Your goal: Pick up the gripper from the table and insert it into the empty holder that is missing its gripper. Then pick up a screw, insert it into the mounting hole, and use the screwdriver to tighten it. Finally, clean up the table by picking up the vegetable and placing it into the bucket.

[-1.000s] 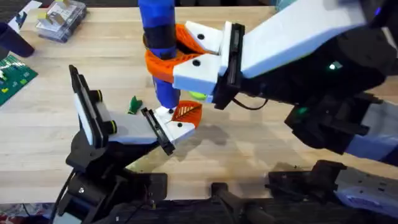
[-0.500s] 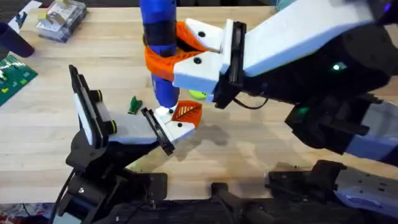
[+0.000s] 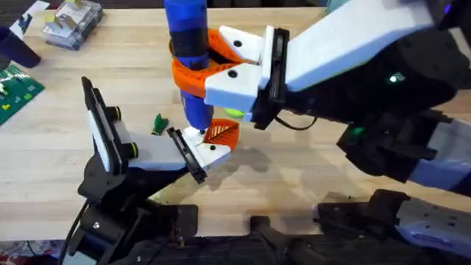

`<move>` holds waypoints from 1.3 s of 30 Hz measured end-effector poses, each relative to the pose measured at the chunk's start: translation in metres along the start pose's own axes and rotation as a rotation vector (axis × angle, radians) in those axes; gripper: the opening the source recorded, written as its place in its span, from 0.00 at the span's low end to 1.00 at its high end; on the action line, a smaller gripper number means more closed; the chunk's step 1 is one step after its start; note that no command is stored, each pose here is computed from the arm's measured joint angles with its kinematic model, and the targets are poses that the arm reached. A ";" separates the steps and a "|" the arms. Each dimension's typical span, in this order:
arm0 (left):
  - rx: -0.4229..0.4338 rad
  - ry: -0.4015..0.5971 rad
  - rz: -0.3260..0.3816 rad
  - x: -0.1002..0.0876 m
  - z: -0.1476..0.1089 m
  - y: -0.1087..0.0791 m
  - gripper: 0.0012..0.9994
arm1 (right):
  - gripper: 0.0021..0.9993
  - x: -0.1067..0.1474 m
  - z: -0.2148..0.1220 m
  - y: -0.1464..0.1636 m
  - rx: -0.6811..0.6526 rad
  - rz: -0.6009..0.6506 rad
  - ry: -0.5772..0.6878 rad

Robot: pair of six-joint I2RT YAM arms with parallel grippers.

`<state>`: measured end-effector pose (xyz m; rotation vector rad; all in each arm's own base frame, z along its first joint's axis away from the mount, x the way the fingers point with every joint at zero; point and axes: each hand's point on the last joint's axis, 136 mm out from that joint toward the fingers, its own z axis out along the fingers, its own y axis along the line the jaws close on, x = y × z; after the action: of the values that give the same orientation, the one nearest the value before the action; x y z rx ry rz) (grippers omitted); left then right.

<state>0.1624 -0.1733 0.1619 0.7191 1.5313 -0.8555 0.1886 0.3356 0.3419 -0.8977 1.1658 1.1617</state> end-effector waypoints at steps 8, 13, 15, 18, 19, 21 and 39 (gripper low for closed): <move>0.000 0.000 0.000 0.000 0.000 0.000 0.01 | 0.05 0.001 0.000 0.000 0.000 0.002 0.003; 0.000 0.000 -0.001 0.000 0.000 0.000 0.01 | 0.05 0.004 0.000 -0.001 0.003 0.009 0.015; 0.000 0.000 0.000 0.000 0.000 0.000 0.01 | 0.05 0.004 0.000 0.000 0.002 0.009 0.015; 0.000 0.000 0.000 0.000 0.000 0.000 0.01 | 0.05 0.004 0.000 -0.001 0.003 0.009 0.016; 0.000 0.000 0.000 0.000 0.000 0.000 0.01 | 0.05 0.004 0.000 -0.001 0.003 0.010 0.016; 0.000 0.000 0.000 0.000 0.000 0.000 0.01 | 0.05 0.004 0.000 -0.001 0.003 0.009 0.017; 0.004 -0.009 0.010 -0.002 0.000 -0.001 0.01 | 0.05 -0.002 0.002 0.004 -0.025 -0.014 -0.029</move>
<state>0.1619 -0.1737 0.1643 0.7244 1.5175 -0.8532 0.1852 0.3381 0.3448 -0.9035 1.1224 1.1765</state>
